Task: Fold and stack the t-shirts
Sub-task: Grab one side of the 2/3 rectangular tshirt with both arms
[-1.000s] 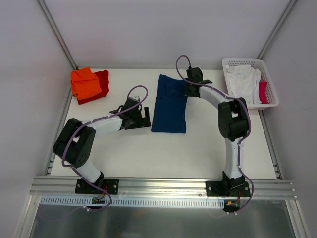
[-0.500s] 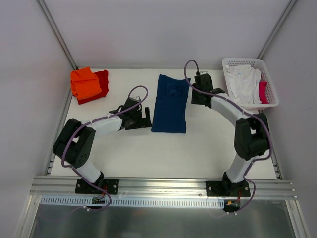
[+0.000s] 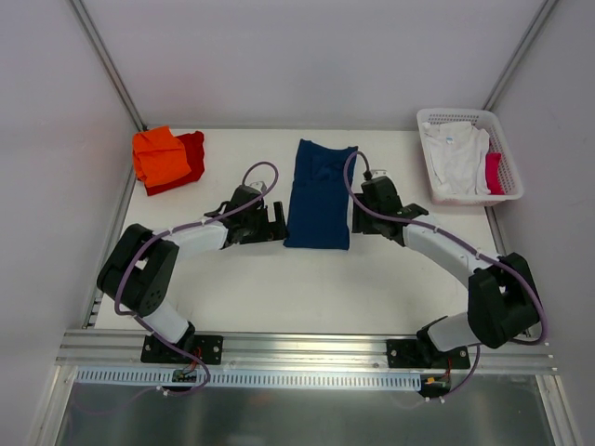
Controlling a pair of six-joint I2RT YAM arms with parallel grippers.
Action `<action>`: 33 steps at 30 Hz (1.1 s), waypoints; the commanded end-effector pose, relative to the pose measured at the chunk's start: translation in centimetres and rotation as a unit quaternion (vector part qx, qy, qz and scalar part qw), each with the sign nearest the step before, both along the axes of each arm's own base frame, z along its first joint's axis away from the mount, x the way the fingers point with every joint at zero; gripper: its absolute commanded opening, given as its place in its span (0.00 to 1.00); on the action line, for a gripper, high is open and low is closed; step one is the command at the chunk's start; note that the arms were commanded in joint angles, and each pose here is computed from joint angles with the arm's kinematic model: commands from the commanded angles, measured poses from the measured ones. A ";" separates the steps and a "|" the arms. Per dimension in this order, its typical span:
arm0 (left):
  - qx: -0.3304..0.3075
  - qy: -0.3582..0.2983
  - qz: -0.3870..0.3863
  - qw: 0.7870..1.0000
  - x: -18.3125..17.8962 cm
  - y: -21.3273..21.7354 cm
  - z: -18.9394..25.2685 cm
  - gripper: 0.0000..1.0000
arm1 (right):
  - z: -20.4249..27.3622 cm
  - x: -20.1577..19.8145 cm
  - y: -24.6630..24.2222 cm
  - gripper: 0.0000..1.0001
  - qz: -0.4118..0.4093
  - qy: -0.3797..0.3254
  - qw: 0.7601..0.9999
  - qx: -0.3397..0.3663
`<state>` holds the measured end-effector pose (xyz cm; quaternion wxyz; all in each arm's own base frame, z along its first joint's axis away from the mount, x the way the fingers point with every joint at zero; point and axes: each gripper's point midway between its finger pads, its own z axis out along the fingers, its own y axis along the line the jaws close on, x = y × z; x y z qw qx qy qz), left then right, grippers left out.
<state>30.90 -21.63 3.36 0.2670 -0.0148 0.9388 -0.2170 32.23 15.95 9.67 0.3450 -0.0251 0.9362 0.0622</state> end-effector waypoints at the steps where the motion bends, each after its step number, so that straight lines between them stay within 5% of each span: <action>1: -0.015 0.027 -0.001 1.000 -1.5 0.1 -1.0 0.99 | 0.6 -1.0 1.2 0.52 0.001 -0.011 1.000 0.026; 18: -0.076 0.046 -0.012 0.996 -2.5 -1.6 -2.1 0.99 | -3.7 -4.7 4.3 0.54 0.019 0.019 0.998 0.050; 33: -0.084 0.046 -0.011 0.995 -3.1 -1.5 -3.0 0.99 | -5.4 -4.6 4.6 0.54 0.002 0.007 0.985 0.170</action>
